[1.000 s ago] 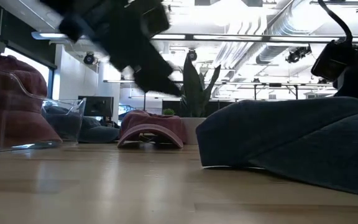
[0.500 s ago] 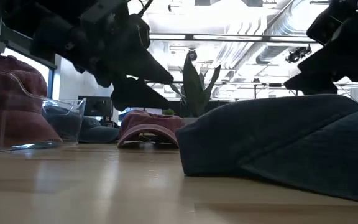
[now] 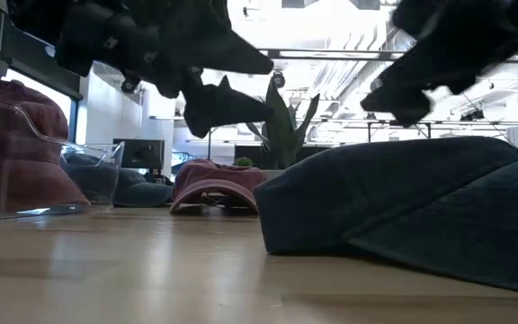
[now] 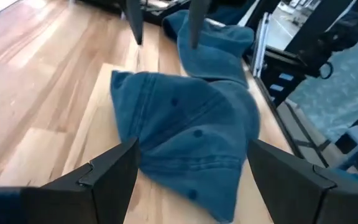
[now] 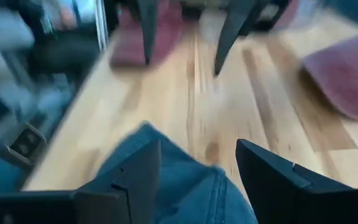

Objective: Pick & Place hat
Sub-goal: Put the middle blue cap into the right transparent bin

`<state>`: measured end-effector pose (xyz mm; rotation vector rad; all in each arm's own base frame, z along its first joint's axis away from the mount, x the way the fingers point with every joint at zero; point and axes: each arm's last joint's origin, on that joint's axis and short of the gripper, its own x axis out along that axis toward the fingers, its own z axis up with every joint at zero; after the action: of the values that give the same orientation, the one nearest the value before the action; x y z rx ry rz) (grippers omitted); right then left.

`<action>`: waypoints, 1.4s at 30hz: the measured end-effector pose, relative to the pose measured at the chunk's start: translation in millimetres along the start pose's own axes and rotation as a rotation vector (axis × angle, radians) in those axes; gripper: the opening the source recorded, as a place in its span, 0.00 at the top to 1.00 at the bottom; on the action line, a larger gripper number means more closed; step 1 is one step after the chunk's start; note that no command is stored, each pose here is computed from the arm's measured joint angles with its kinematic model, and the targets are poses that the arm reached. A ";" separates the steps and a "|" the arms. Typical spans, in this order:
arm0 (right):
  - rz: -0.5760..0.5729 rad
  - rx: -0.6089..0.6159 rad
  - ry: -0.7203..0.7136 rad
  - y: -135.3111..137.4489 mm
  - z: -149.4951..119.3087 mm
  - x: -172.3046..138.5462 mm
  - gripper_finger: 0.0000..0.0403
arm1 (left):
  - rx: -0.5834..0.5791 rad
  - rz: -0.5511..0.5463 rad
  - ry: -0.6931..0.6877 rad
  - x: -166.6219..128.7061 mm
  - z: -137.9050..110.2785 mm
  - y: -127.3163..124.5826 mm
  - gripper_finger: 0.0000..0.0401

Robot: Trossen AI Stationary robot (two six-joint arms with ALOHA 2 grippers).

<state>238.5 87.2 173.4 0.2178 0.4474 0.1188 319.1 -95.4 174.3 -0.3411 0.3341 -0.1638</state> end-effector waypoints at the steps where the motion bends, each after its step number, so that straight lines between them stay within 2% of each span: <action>1: -0.018 -0.012 0.054 -1.8 8.1 7.8 0.47 | 0.000 -0.002 -0.006 0.5 1.6 -0.7 0.27; 4: -0.075 -0.020 0.261 -12.7 22.4 31.3 0.43 | -0.001 -0.018 0.000 1.9 1.3 -1.3 0.27; 8: -0.038 0.013 0.512 -28.5 30.1 59.8 0.39 | 0.001 -0.004 0.039 5.6 -7.4 1.8 0.27; 13: -0.045 0.025 0.711 -39.9 29.6 83.2 0.39 | -0.011 -0.019 0.066 9.1 -13.3 3.3 0.27; 19: 0.200 0.052 0.771 -34.0 27.3 93.5 0.39 | -0.023 -0.065 0.094 10.0 -15.9 3.1 0.27; 23: 0.270 0.080 0.774 -32.0 28.6 92.3 0.39 | -0.024 -0.079 0.087 10.1 -14.8 2.3 0.27; 26: 0.275 0.081 0.781 -30.4 27.9 91.8 0.40 | -0.024 -0.080 0.085 10.1 -14.7 2.4 0.27; 30: 0.236 0.060 0.808 -27.0 24.2 90.6 0.49 | -0.032 -0.079 0.086 10.1 -14.7 2.4 0.27; 34: 0.256 -0.001 0.821 -19.2 20.6 89.6 0.61 | -0.033 -0.080 0.084 10.1 -14.5 2.4 0.27; 39: 0.281 -0.052 0.835 -14.0 17.6 88.4 0.84 | -0.033 -0.077 0.077 10.1 -13.6 2.3 0.27; 42: 0.249 -0.075 0.832 -14.9 19.1 86.6 0.97 | -0.033 -0.077 0.077 10.1 -13.6 2.3 0.27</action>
<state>325.4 83.2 150.7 0.1417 1.2410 0.4773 324.0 -99.5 158.4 -0.3812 0.4000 -0.2479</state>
